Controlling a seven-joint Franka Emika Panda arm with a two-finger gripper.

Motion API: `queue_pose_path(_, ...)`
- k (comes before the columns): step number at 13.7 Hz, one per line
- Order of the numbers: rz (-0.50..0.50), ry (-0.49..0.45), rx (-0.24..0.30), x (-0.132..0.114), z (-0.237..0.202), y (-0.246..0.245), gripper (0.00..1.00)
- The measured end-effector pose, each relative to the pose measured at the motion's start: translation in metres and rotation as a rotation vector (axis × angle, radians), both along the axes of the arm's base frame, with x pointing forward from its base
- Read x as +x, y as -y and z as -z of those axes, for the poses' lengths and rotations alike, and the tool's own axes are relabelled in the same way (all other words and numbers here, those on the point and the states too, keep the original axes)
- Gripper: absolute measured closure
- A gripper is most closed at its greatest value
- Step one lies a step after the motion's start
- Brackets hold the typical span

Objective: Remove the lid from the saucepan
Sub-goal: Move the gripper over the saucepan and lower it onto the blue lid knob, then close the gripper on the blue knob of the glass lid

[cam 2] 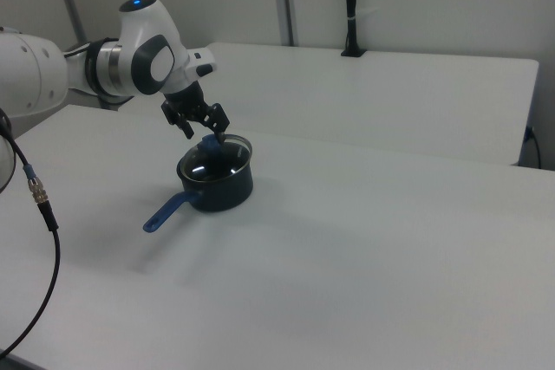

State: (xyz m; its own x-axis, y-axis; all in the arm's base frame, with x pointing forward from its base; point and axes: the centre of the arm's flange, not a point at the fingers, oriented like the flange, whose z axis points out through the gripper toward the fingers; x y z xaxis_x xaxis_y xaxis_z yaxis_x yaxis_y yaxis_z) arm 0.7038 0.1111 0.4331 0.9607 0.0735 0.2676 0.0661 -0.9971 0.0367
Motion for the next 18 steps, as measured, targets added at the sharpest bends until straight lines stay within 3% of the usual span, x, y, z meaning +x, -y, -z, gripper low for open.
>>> queue_pose_path(3, 0.000, -0.001, 0.000, 0.0010, 0.0022, 0.0000, 0.10)
queue_pose_path(18, -0.009, -0.003, -0.019, 0.0025, 0.0055, 0.0061, 0.11)
